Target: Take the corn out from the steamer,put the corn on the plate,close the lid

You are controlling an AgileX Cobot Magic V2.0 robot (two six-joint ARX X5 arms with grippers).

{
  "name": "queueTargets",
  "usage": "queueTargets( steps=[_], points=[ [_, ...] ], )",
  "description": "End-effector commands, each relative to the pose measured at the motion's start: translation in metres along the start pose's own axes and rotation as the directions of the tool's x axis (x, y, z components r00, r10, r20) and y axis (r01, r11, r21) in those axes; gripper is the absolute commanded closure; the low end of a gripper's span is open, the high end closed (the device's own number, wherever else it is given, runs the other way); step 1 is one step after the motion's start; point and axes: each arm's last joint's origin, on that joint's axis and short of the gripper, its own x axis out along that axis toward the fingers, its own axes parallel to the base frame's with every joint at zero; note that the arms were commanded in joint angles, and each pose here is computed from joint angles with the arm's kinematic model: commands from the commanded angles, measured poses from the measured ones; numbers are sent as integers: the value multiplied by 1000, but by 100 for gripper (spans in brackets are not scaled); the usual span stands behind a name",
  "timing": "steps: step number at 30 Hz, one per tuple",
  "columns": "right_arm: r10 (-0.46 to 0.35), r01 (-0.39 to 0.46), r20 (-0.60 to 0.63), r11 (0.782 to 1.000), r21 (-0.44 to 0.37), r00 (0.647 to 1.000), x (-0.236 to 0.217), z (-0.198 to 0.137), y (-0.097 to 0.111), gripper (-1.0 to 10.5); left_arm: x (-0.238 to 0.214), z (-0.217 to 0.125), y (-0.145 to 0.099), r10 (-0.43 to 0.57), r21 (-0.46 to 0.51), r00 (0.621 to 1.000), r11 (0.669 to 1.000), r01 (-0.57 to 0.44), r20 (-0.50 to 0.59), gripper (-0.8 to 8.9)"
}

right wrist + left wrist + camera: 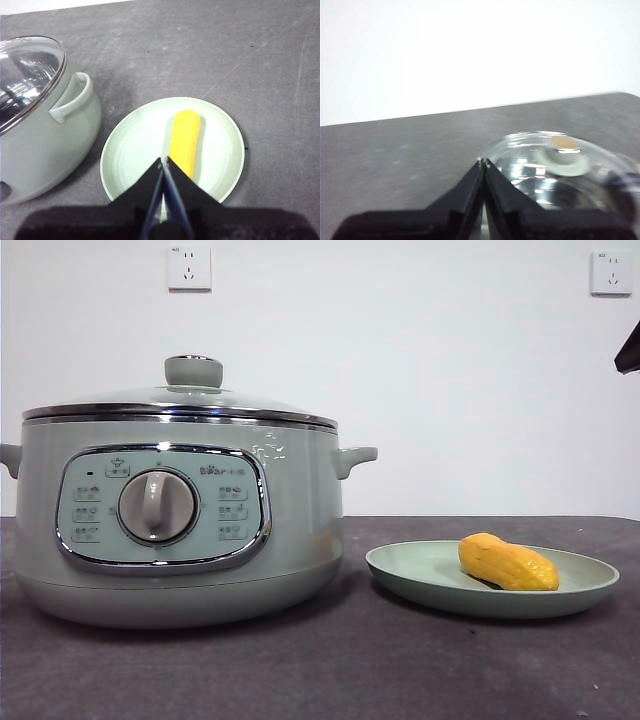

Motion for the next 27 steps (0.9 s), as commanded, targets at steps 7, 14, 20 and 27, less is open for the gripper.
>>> queueTargets(
  steps=[7, 14, 20, 27],
  points=[
    [-3, 3, 4, 1000, 10, 1000, 0, 0, 0, 944, 23, -89, 15, 143, -35, 990, 989, -144, -20, 817],
    [-4, 4, 1, 1000, 10, 1000, 0, -1, 0, 944, 36, -129, 22, 194, -83, 978, 976, -200, -82, 817],
    [-3, 3, 1, 1000, 10, 1000, 0, -1, 0, 944, 38, -139, 24, 223, -73, 968, 970, -232, -115, 817],
    [-3, 3, 1, 1000, 10, 1000, 0, -1, 0, 944, 38, -139, 25, 228, -77, 967, 968, -238, -115, 817]
  ],
)
